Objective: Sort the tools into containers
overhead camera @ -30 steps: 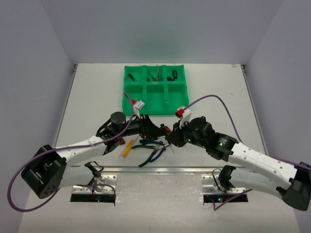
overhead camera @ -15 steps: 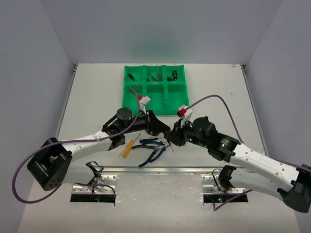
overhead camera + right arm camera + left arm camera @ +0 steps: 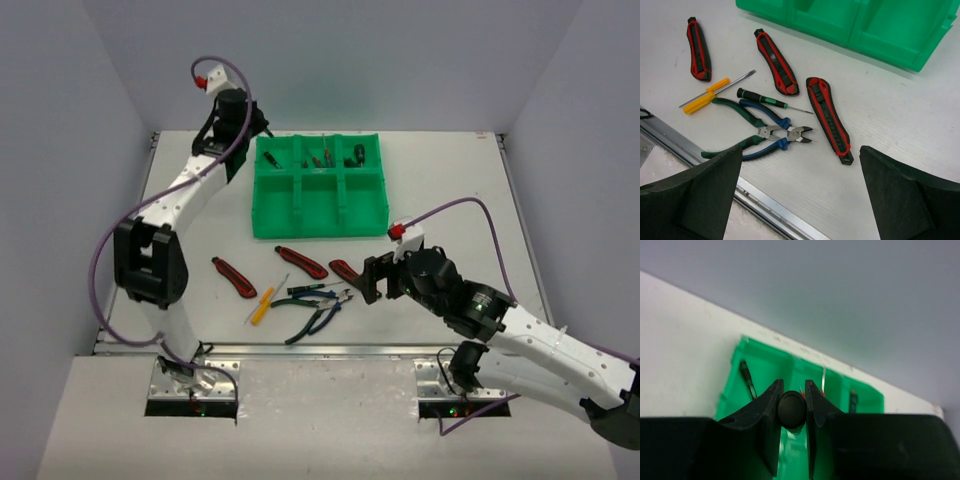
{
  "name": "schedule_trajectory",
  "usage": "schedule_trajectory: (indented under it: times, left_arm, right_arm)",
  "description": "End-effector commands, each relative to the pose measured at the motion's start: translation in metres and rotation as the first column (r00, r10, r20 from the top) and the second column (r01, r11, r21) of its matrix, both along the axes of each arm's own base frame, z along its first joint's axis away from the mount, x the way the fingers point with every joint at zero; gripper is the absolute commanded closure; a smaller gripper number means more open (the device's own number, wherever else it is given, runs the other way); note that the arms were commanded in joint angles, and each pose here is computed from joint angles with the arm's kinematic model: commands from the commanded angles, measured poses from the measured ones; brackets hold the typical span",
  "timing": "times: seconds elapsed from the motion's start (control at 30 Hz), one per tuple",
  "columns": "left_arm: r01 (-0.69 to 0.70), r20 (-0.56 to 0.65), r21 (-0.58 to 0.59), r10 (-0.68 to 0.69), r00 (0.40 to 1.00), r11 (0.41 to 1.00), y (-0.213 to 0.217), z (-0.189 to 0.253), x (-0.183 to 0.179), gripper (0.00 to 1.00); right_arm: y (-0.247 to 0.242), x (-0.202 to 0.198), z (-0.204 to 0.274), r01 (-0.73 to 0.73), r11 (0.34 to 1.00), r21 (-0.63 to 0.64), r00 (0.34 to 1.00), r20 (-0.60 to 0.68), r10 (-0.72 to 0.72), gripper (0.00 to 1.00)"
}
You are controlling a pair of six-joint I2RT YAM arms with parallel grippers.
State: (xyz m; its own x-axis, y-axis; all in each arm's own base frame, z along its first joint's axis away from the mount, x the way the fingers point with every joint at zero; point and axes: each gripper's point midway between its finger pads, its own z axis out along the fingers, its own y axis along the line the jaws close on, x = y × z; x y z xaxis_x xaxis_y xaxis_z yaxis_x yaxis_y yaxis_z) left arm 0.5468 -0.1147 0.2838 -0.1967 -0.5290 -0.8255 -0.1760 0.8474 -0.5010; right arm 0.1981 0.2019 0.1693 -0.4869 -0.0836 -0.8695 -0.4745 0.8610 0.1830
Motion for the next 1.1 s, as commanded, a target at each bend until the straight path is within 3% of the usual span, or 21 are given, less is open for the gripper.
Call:
schedule_trajectory:
  times: [0.0,0.03,0.07,0.17,0.33,0.47,0.63,0.8,0.93,1.03,1.07]
  left_arm:
    - [-0.093,-0.097,0.231,0.118,0.988,0.969,0.027,-0.042,0.063,1.0]
    - [-0.1,-0.038,0.222,0.111,0.993,0.97,0.027,-0.013,0.069,1.0]
    - [-0.076,-0.091,0.246,0.102,0.991,0.966,0.026,-0.043,0.081,1.0]
    - [-0.028,-0.069,0.234,0.045,0.997,0.972,0.018,-0.042,0.104,1.0]
    - [0.065,-0.116,0.179,-0.045,0.992,0.982,-0.001,-0.072,0.109,1.0]
    - [0.109,-0.182,0.107,-0.089,0.979,0.988,-0.014,-0.096,0.105,0.9]
    - [0.166,-0.233,0.042,-0.152,0.96,0.985,-0.028,-0.107,0.1,0.62]
    - [0.198,-0.228,0.0,-0.193,0.954,0.98,-0.036,-0.079,0.09,0.36]
    - [0.205,-0.15,-0.002,-0.203,0.968,0.979,-0.033,-0.016,0.068,0.22]
    - [0.205,-0.038,0.024,-0.204,0.978,0.979,-0.027,0.06,0.019,0.03]
    - [0.211,-0.036,0.037,-0.209,0.977,0.977,-0.028,0.066,0.003,0.0]
  right_arm:
    - [-0.018,0.002,0.005,0.06,0.998,-0.024,0.998,0.027,-0.059,0.01]
    - [-0.018,0.001,0.004,0.056,0.998,-0.027,0.998,0.025,-0.056,0.01]
    - [-0.021,-0.001,0.005,0.057,0.998,-0.025,0.998,0.029,-0.056,0.01]
    - [-0.03,-0.002,0.002,0.078,0.997,-0.028,0.996,0.044,-0.077,0.01]
    - [-0.034,0.0,0.003,0.094,0.995,-0.041,0.994,0.054,-0.092,0.01]
    - [-0.031,0.001,-0.003,0.088,0.994,-0.068,0.996,0.037,-0.086,0.01]
    - [-0.028,0.0,-0.008,0.076,0.994,-0.078,0.997,0.016,-0.075,0.01]
    - [-0.028,0.002,-0.013,0.079,0.992,-0.1,0.997,0.008,-0.078,0.01]
    - [-0.03,0.007,-0.02,0.101,0.986,-0.13,0.995,-0.011,-0.104,0.01]
    - [-0.023,0.013,-0.03,0.094,0.982,-0.164,0.993,-0.062,-0.105,0.01]
    - [-0.019,0.015,-0.032,0.084,0.981,-0.174,0.993,-0.073,-0.098,0.01]
